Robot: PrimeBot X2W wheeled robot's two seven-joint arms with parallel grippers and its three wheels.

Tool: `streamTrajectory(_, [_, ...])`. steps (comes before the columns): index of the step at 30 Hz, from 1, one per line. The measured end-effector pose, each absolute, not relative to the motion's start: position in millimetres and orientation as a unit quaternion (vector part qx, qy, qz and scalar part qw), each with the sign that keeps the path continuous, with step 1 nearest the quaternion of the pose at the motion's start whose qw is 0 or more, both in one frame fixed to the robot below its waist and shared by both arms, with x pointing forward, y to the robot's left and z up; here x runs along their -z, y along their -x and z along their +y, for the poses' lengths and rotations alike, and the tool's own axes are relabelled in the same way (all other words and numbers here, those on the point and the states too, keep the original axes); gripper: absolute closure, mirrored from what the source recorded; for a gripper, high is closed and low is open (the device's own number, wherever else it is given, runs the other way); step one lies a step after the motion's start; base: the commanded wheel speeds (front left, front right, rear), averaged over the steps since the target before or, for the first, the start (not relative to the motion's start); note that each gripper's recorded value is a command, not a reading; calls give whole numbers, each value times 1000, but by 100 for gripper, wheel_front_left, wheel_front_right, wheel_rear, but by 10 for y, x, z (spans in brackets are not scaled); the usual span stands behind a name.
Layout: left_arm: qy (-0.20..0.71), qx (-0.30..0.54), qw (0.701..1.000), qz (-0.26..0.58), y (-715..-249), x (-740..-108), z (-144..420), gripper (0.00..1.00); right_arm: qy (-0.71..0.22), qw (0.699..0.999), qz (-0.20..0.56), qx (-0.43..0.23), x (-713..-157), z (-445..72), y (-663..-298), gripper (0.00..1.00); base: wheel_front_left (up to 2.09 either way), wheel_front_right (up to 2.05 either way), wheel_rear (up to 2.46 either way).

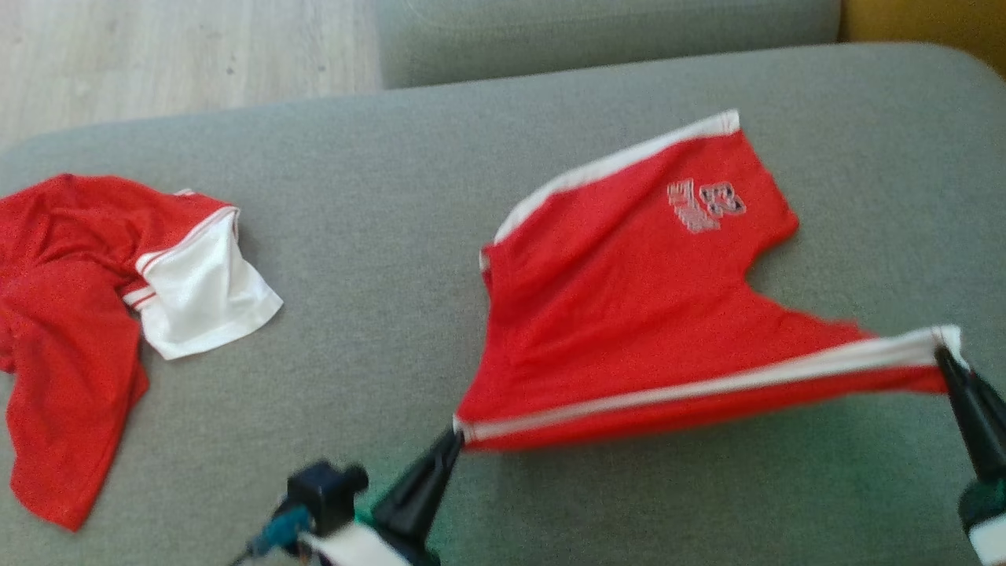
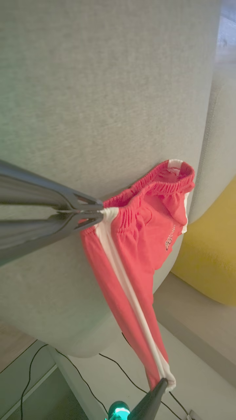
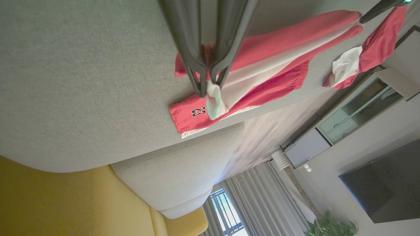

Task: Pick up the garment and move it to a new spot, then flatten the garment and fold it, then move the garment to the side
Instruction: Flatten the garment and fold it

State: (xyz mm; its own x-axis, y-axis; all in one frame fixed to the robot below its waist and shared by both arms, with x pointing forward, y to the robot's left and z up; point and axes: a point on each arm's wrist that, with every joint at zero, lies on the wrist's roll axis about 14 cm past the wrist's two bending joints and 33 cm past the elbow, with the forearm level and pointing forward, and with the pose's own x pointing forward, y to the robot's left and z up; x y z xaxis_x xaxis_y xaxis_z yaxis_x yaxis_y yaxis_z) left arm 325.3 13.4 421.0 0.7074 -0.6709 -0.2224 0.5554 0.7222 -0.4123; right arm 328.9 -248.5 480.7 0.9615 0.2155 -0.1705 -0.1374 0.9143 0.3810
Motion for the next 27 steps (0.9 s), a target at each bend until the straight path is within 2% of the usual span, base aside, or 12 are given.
streamTrajectory(6, [174,334,901,214,-2860,-4237,192,100,-201,969,112,-85,-4829,-2475,-3030,100,0,0,0])
streamTrajectory(14, [230,324,891,219,-3008,-4475,144,100,-202,969,118,-82,-4819,-2434,-3184,100,0,0,0])
streamTrajectory(24, [301,346,856,237,-3667,-4770,-146,100,-189,970,118,-101,-4837,-2351,-3989,100,0,0,0])
streamTrajectory(27, [295,332,856,263,-3925,-4661,-94,100,-195,963,142,-118,-4744,-2236,-4303,100,0,0,0])
